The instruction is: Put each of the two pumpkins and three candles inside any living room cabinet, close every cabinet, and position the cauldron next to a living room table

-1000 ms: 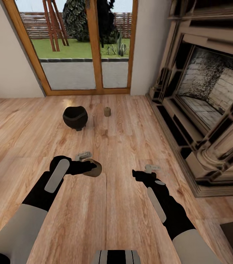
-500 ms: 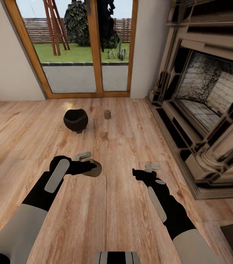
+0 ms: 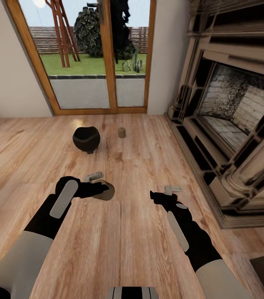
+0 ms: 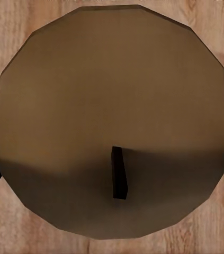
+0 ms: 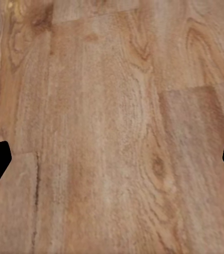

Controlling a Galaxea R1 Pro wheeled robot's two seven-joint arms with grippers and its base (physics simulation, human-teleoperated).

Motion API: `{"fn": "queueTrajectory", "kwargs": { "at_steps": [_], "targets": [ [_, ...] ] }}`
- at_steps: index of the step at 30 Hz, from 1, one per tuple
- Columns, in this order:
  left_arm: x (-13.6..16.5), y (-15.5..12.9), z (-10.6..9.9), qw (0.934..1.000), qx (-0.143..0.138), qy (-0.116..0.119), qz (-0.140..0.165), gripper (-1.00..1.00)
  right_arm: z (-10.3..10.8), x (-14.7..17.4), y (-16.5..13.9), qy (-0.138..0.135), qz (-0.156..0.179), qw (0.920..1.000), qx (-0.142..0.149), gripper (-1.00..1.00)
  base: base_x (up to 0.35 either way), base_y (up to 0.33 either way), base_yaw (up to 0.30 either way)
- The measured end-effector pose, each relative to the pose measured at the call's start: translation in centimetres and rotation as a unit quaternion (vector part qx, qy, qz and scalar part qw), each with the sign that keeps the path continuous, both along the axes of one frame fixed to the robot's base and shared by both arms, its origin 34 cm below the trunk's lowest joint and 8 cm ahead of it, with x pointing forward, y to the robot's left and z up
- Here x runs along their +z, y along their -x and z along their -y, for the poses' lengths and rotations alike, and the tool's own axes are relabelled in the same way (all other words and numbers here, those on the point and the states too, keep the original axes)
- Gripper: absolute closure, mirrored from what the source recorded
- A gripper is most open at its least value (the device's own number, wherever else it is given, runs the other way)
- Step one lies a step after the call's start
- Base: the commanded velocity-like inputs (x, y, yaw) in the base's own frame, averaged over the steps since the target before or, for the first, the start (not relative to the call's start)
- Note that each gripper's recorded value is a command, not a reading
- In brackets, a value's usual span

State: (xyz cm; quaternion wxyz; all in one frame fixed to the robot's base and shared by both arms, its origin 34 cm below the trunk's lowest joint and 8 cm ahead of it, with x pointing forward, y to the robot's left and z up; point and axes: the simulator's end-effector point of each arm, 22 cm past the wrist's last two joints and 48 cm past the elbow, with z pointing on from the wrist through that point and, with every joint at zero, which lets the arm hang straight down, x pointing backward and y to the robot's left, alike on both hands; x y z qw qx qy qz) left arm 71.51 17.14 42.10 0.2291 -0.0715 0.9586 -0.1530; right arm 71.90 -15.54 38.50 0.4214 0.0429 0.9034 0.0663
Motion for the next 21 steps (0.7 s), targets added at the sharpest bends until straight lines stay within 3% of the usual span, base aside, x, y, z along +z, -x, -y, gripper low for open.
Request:
{"fn": "queueTrajectory", "kwargs": {
  "at_steps": [16,21],
  "targets": [
    [1.7,-0.2,0.0,0.9999,0.0,0.0,0.014,1.0,0.0,1.6,-0.3,0.0,0.013,0.9999,0.0,-1.0,0.0,0.0,0.0],
    [3.4,-0.7,0.9,0.9994,-0.007,0.007,0.034,1.0,0.0,1.8,-0.3,0.0,0.014,0.9999,0.0,-1.0,0.0,0.0,0.0]
  ]
}}
